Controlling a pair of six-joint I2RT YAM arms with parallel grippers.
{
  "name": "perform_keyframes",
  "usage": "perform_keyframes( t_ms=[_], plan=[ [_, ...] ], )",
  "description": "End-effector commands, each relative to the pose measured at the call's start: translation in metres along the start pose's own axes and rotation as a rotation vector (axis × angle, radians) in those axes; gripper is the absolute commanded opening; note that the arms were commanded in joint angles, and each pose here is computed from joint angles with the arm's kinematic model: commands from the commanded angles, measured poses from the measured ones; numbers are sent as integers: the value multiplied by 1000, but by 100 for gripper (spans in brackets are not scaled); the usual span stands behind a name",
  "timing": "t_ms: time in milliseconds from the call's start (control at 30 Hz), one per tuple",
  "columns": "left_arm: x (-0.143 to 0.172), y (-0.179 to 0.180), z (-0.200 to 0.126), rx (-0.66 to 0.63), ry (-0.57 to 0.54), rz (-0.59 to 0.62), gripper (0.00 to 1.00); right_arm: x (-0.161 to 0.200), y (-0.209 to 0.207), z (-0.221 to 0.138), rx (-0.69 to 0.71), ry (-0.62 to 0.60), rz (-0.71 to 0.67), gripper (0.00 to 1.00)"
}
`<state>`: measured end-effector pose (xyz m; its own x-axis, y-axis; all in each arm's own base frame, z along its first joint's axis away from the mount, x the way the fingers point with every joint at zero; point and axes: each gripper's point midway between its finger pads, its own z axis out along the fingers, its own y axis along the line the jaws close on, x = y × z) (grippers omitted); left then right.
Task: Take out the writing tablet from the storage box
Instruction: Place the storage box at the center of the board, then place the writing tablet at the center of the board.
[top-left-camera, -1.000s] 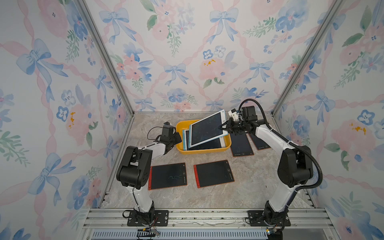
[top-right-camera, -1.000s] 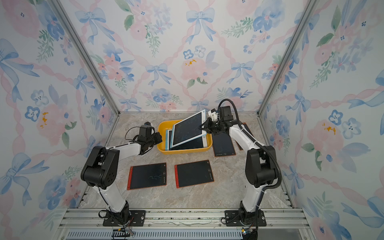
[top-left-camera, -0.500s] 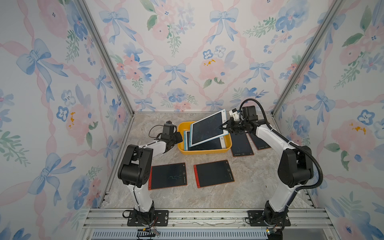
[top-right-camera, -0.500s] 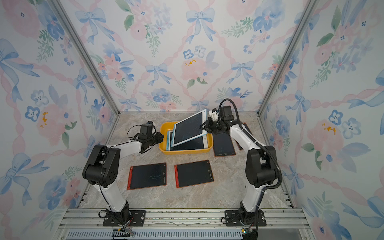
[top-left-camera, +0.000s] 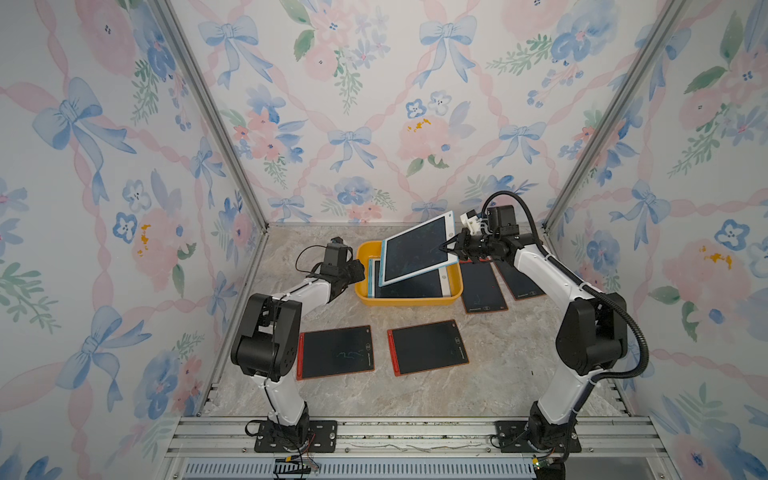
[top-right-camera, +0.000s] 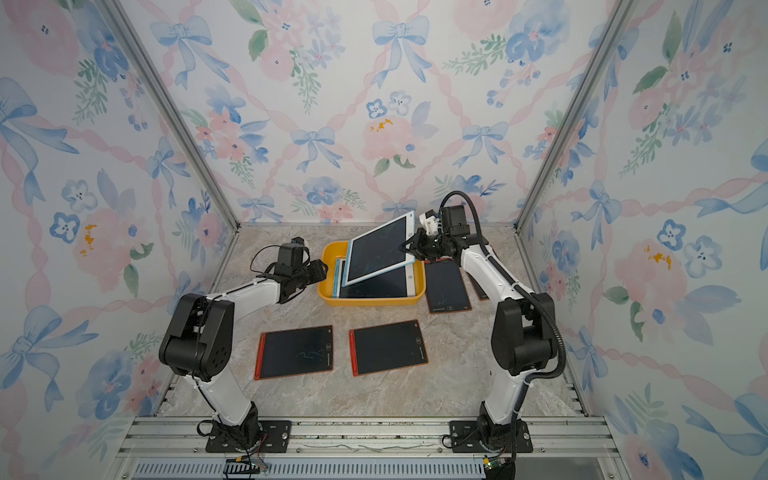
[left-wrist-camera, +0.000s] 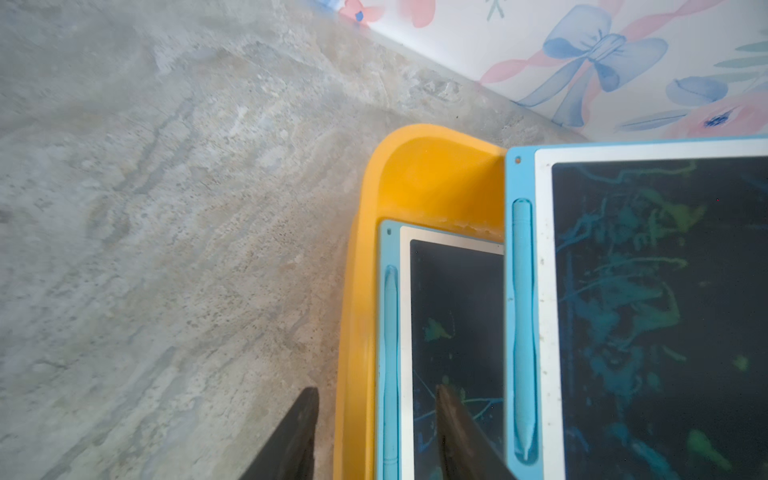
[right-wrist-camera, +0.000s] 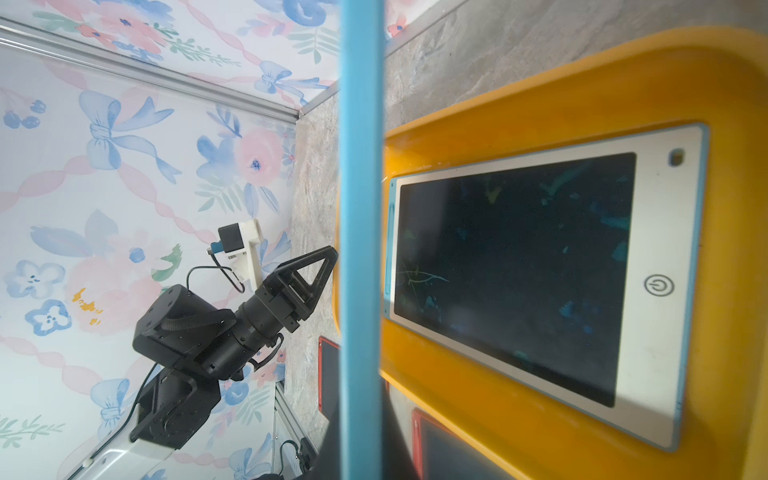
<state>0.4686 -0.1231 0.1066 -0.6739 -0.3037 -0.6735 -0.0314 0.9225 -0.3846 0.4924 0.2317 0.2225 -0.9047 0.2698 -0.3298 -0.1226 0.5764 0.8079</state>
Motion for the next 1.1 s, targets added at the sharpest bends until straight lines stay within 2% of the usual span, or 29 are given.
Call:
perform_keyframes(
  t_ms=[0,233,433,767,1067],
  plan=[
    [-21,6,-23,-54,-57,23,50,-19,34,-21,-49,-61,-74,3],
    [-42,14,-49,-66,-116,12,54,-30,60,-24,-90,-81,-97,2],
    [-72,46,-85,-138,-188,-14,56,-25,100,-3,-174,-62,-112,2],
    [-105,122,-156,-250,-314,-137,58,8,169,96,-380,-19,-34,2],
    [-114,161,-187,-291,-367,-196,58,64,191,192,-486,17,132,2]
  ],
)
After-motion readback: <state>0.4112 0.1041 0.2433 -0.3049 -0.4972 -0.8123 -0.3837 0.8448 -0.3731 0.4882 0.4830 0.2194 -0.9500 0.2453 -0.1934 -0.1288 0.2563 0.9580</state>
